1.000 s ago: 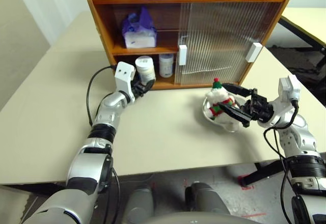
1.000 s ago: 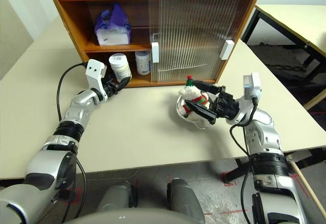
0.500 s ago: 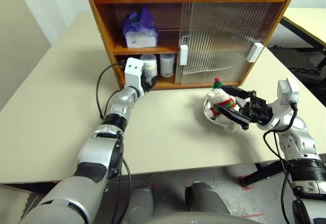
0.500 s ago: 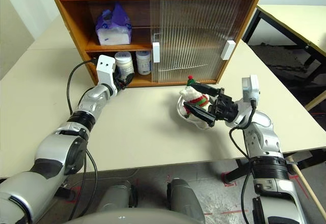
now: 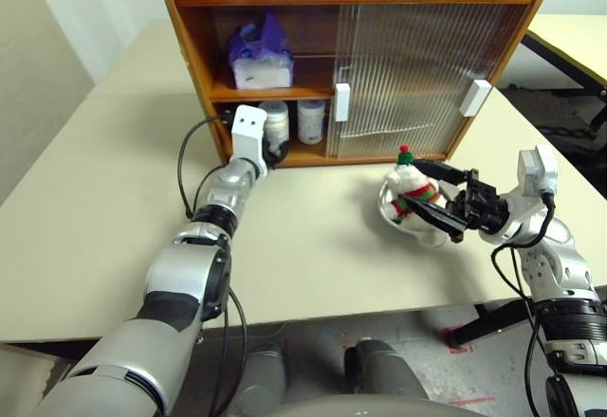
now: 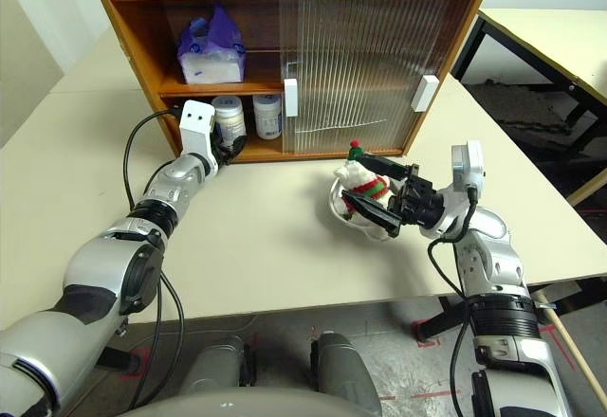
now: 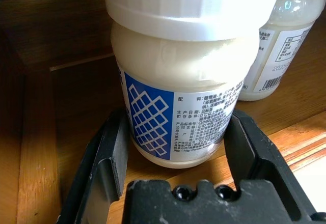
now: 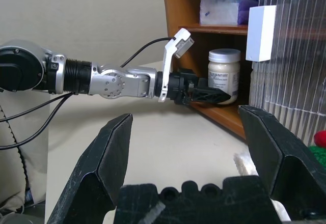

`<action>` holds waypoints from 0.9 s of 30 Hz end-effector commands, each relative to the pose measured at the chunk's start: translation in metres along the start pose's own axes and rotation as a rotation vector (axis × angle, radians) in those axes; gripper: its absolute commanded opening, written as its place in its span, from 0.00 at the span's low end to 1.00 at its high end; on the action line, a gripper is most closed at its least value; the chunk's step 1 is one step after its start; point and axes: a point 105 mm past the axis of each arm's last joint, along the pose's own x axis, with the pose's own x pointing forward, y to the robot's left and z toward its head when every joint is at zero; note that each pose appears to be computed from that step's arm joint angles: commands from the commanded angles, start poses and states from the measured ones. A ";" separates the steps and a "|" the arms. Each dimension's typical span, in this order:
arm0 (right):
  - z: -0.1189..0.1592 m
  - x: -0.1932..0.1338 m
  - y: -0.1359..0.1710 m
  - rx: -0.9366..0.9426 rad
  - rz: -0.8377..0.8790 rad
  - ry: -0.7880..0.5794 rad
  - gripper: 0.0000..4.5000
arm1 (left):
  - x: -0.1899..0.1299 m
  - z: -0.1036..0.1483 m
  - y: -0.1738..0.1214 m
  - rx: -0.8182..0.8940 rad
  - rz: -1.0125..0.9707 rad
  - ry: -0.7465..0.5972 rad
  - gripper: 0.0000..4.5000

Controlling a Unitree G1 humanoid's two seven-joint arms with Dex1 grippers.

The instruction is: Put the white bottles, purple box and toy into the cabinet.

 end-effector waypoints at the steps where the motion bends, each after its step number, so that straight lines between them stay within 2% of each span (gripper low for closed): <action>1: 0.001 -0.002 0.000 -0.005 -0.001 0.009 1.00 | 0.002 0.007 -0.001 0.006 -0.002 -0.013 0.75; 4: 0.000 -0.002 0.000 -0.004 0.001 0.014 1.00 | 0.001 0.003 -0.001 0.005 -0.004 -0.003 0.98; 5: 0.000 -0.002 0.000 -0.004 0.002 0.015 1.00 | 0.001 0.003 -0.001 0.006 -0.005 -0.002 0.99; 18: -0.003 -0.003 0.001 0.000 0.007 0.020 1.00 | -0.007 -0.007 -0.007 0.026 -0.067 -0.035 0.99; 27: -0.005 -0.004 0.001 0.006 -0.004 0.018 1.00 | -0.041 0.005 -0.024 0.116 -0.199 -0.126 0.99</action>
